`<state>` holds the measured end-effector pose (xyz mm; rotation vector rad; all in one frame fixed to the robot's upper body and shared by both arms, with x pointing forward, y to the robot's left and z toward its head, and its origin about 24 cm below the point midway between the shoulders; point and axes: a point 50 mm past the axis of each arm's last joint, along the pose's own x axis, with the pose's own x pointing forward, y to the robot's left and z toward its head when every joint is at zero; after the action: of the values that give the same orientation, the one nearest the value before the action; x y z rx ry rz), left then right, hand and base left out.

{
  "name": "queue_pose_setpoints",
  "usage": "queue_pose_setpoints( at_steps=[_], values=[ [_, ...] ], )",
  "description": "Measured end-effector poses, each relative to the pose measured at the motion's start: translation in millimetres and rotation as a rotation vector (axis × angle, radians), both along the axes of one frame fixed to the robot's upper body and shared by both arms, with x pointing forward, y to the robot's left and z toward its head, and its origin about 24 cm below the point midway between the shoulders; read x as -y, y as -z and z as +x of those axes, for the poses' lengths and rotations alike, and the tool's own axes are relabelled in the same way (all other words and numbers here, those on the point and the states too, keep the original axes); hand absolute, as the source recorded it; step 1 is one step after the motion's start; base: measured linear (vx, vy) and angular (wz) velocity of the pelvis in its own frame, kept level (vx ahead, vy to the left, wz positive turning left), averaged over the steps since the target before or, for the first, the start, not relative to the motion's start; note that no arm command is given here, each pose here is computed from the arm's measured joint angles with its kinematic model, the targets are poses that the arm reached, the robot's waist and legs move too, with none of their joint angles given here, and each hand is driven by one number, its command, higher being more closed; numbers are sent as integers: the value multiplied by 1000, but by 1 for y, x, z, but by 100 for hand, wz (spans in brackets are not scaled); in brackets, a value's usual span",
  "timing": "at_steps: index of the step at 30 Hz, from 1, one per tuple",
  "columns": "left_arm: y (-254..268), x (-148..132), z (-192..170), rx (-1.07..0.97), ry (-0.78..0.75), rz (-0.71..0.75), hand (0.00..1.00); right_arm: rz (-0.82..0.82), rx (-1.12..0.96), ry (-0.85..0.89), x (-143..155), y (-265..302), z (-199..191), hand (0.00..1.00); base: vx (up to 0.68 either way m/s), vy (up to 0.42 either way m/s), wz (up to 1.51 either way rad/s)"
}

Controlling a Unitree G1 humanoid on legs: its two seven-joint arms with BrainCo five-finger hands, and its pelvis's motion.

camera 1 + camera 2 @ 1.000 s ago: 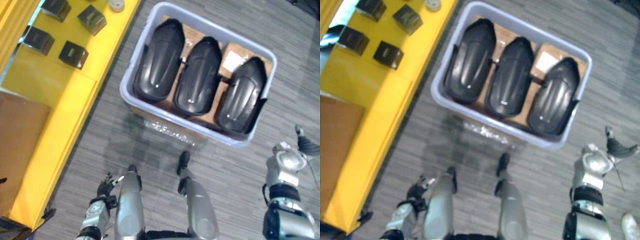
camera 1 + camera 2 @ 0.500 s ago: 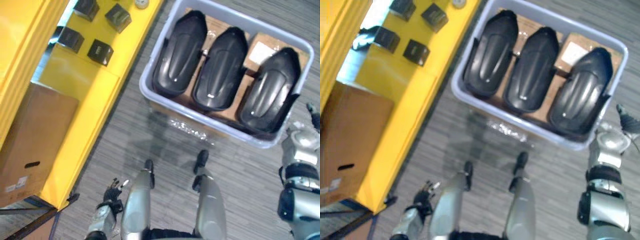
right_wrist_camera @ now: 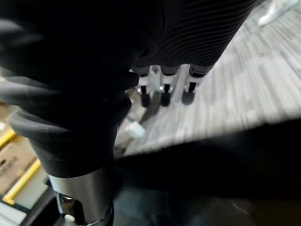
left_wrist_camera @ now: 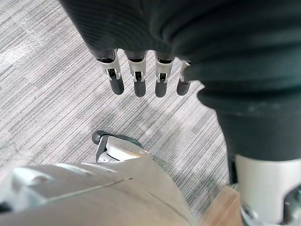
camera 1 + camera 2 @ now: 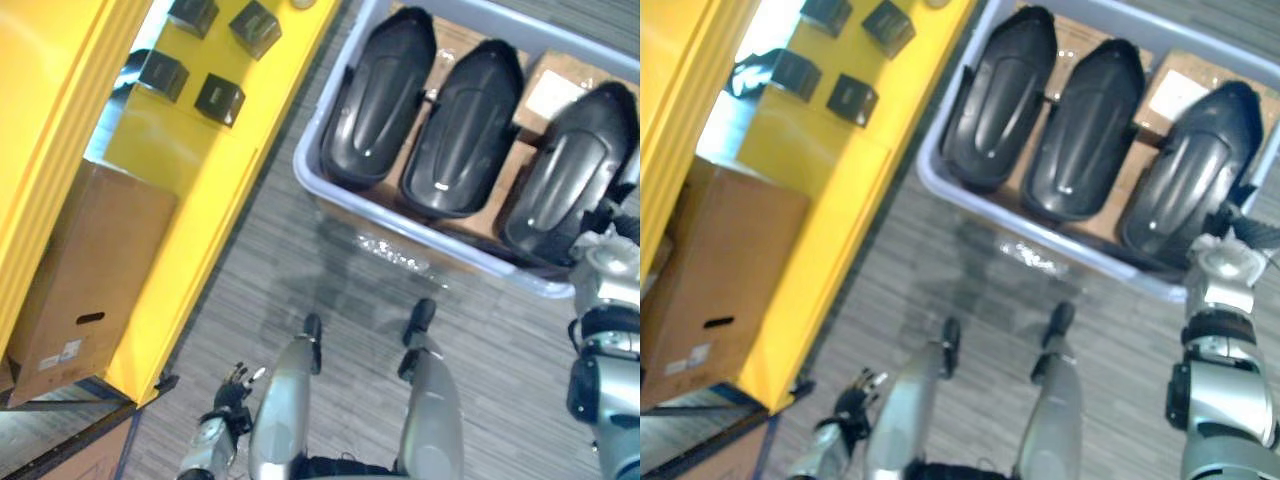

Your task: Walk over and take plastic housings, then place them on the shelf

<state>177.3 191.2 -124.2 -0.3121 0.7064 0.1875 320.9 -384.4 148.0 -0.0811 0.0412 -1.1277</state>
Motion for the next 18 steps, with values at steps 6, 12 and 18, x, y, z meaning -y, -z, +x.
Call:
queue_pose_setpoints(
  at_steps=[6,12,18],
  values=[
    [1,4,-1,0,1,-14,0,-37,-60,-16,8,-8,0,0,-25,27,3],
    [5,7,-6,-9,4,-34,0,-60,-106,-25,16,-14,-2,0,-20,32,6],
    [4,8,-5,1,9,-33,0,-82,-144,-63,18,-20,1,100,-2,14,2]
  ],
)
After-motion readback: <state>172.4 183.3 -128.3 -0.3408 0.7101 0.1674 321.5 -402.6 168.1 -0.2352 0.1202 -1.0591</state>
